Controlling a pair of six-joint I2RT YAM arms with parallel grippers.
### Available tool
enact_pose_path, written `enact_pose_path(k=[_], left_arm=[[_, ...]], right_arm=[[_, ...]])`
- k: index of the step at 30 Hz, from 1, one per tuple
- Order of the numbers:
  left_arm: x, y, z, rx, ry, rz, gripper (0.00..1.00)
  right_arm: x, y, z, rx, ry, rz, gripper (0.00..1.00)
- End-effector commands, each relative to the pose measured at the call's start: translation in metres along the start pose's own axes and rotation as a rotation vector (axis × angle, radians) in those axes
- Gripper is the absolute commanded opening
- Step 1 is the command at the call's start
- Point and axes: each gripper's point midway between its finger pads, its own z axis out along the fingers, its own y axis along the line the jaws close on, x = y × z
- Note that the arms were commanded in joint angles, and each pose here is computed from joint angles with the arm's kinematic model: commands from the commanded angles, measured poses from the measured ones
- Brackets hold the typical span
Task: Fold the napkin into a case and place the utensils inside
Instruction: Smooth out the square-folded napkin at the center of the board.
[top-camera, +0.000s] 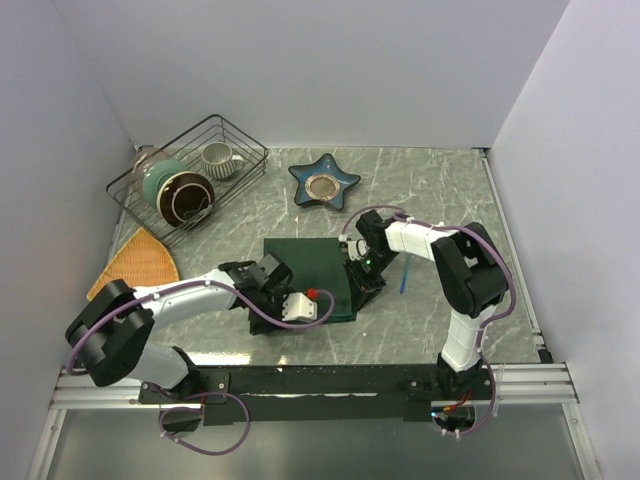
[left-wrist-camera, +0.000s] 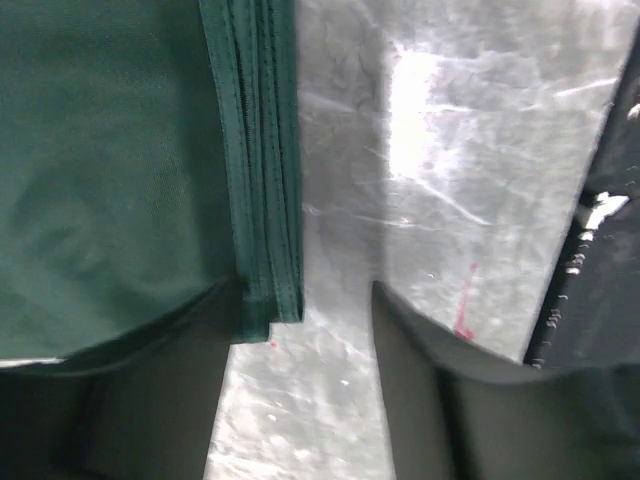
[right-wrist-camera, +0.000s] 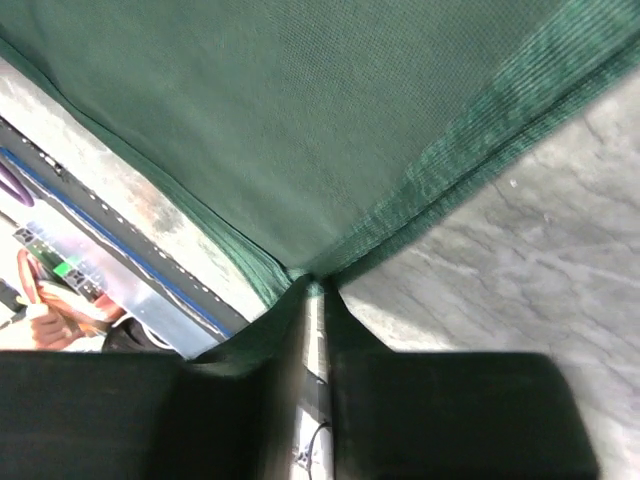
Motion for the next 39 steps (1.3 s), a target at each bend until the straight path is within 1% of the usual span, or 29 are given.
enact_pose_path(k=[1, 2, 3, 4, 5, 9, 11, 13, 14, 16, 17, 18, 19, 20, 22, 23, 24, 25, 26, 27, 28, 30, 31, 32, 33, 35, 36, 37, 39], left_arm=[[-0.034, 0.007, -0.034, -0.012, -0.127, -0.076, 0.73], [-0.052, 0.018, -0.058, -0.066, -0.206, -0.082, 0.78], [-0.061, 0.023, -0.072, -0.092, -0.251, -0.129, 0.83], [-0.066, 0.034, -0.087, -0.125, -0.301, -0.168, 0.93], [-0.081, 0.045, -0.115, -0.183, -0.375, -0.173, 0.99], [-0.098, 0.079, -0.183, -0.292, -0.556, -0.328, 0.99], [-0.113, 0.095, -0.217, -0.337, -0.662, -0.418, 0.99], [-0.125, 0.119, -0.252, -0.418, -0.775, -0.483, 0.99], [-0.131, 0.123, -0.259, -0.404, -0.833, -0.564, 0.99], [-0.147, 0.135, -0.268, -0.389, -0.937, -0.58, 1.0], [-0.153, 0.137, -0.266, -0.373, -0.966, -0.579, 0.99], [-0.156, 0.145, -0.267, -0.387, -1.001, -0.595, 0.99], [-0.158, 0.164, -0.264, -0.411, -1.032, -0.654, 0.99], [-0.158, 0.173, -0.261, -0.407, -1.04, -0.744, 0.99], [-0.153, 0.185, -0.246, -0.321, -0.991, -0.792, 0.99], [-0.158, 0.182, -0.248, -0.229, -1.042, -0.785, 0.99], [-0.15, 0.187, -0.249, -0.189, -1.082, -0.834, 0.99], [-0.14, 0.188, -0.232, -0.16, -1.092, -0.906, 0.99], [-0.145, 0.192, -0.239, -0.14, -1.169, -0.923, 0.99], [-0.14, 0.194, -0.235, -0.127, -1.186, -0.946, 0.99], [-0.132, 0.191, -0.212, -0.066, -1.159, -0.993, 0.99], [-0.129, 0.192, -0.202, 0.006, -1.177, -1.038, 0.99], [-0.12, 0.19, -0.181, 0.045, -1.156, -1.097, 0.99], [-0.119, 0.19, -0.176, 0.079, -1.172, -1.144, 0.99], [-0.119, 0.192, -0.175, 0.078, -1.207, -1.128, 0.99], [-0.11, 0.19, -0.146, 0.141, -1.183, -1.231, 0.98], [-0.111, 0.194, -0.149, 0.138, -1.224, -1.204, 0.96], [-0.104, 0.192, -0.131, 0.162, -1.209, -1.248, 0.95], [-0.098, 0.194, -0.121, 0.17, -1.226, -1.308, 0.94]], right_arm=[[-0.012, 0.017, -0.041, 0.018, -0.081, -0.097, 0.36], [-0.014, 0.02, -0.05, 0.022, -0.103, -0.122, 0.46], [-0.015, 0.021, -0.061, 0.029, -0.121, -0.129, 0.51], [-0.024, 0.029, -0.082, 0.051, -0.19, -0.175, 0.6], [-0.025, 0.033, -0.094, 0.064, -0.214, -0.211, 0.65], [-0.059, 0.055, -0.159, 0.173, -0.429, -0.355, 0.86], [-0.089, 0.072, -0.206, 0.245, -0.611, -0.429, 0.98], [-0.111, 0.09, -0.245, 0.28, -0.761, -0.476, 1.0], [-0.131, 0.099, -0.267, 0.298, -0.888, -0.465, 1.0], [-0.149, 0.109, -0.278, 0.256, -0.994, -0.444, 1.0], [-0.169, 0.122, -0.294, 0.231, -1.113, -0.48, 1.0], [-0.178, 0.122, -0.298, 0.219, -1.157, -0.443, 1.0], [-0.19, 0.12, -0.295, 0.186, -1.179, -0.355, 1.0], [-0.2, 0.119, -0.299, 0.188, -1.206, -0.334, 1.0], [-0.214, 0.125, -0.28, 0.088, -1.12, -0.359, 1.0], [-0.214, 0.124, -0.273, 0.035, -1.079, -0.336, 1.0], [-0.214, 0.127, -0.251, -0.056, -1.005, -0.327, 1.0], [-0.212, 0.129, -0.24, -0.128, -0.969, -0.267, 1.0], [-0.213, 0.131, -0.232, -0.174, -0.956, -0.25, 1.0], [-0.208, 0.124, -0.208, -0.217, -0.897, -0.205, 1.0], [-0.203, 0.129, -0.199, -0.289, -0.858, -0.17, 1.0], [-0.199, 0.122, -0.173, -0.346, -0.804, -0.12, 1.0], [-0.194, 0.126, -0.167, -0.398, -0.767, -0.095, 1.0], [-0.194, 0.126, -0.162, -0.422, -0.765, -0.089, 1.0], [-0.19, 0.12, -0.145, -0.436, -0.726, -0.052, 1.0], [-0.187, 0.121, -0.134, -0.482, -0.688, -0.025, 1.0], [-0.183, 0.116, -0.119, -0.488, -0.649, 0.01, 1.0], [-0.183, 0.116, -0.115, -0.508, -0.639, 0.03, 1.0], [-0.185, 0.11, -0.101, -0.521, -0.63, 0.046, 1.0]])
